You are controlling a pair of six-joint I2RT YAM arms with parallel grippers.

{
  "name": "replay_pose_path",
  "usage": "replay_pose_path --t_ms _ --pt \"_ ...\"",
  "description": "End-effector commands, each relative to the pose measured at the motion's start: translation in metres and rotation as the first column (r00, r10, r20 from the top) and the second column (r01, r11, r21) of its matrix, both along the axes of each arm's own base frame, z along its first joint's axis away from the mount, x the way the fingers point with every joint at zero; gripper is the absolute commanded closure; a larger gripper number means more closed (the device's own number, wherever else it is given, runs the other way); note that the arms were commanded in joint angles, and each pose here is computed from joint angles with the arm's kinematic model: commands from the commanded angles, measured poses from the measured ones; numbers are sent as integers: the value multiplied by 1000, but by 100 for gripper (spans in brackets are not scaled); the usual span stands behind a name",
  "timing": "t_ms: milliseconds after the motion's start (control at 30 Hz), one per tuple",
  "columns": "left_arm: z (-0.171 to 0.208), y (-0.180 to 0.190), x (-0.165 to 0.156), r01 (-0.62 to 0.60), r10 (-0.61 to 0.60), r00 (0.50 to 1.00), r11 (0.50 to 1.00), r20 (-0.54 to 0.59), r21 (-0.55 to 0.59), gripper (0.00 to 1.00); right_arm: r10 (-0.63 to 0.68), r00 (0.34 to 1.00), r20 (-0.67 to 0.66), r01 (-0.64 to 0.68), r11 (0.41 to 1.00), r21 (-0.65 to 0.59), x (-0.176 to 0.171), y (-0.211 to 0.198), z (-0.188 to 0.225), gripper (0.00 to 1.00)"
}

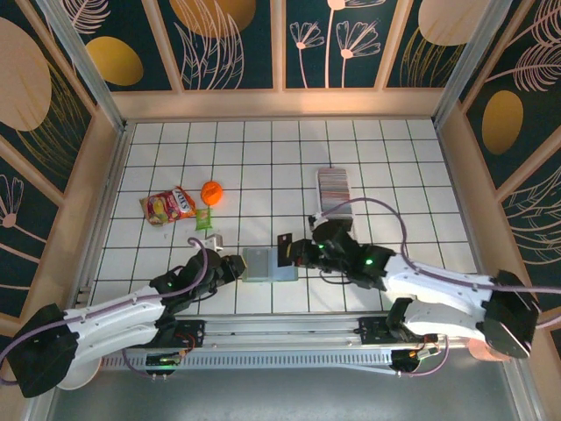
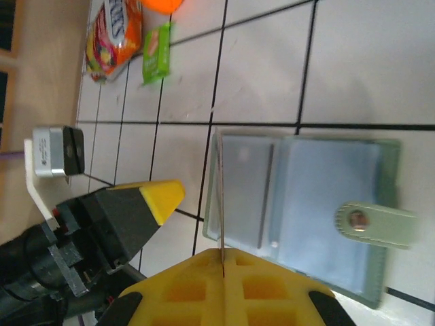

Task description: Put the credit cards into the card holder

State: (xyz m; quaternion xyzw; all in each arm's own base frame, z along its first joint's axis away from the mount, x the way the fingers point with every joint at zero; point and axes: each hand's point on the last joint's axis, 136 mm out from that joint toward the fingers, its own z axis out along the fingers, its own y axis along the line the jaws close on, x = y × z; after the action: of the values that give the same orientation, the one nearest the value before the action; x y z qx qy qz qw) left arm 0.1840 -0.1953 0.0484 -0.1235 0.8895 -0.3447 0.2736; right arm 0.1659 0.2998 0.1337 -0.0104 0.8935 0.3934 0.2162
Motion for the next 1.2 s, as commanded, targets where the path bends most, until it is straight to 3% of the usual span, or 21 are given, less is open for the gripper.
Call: replay_pose_path --t_ms 0,300,900,1167 --pt "7 -7 1 17 -17 1000 1000 8 -25 80 -37 999 -10 38 995 90 5 28 5 100" --pt "1 -10 -2 42 -42 999 999 -12 -17 78 -102 994 -48 98 993 -68 8 21 -44 100" --pt "-7 -13 -2 75 -74 997 997 -25 29 72 -139 989 -42 133 984 -115 17 14 -69 100" --pt "-9 -11 -2 74 -73 997 996 -24 43 72 -121 991 -62 118 991 -60 17 20 -69 100"
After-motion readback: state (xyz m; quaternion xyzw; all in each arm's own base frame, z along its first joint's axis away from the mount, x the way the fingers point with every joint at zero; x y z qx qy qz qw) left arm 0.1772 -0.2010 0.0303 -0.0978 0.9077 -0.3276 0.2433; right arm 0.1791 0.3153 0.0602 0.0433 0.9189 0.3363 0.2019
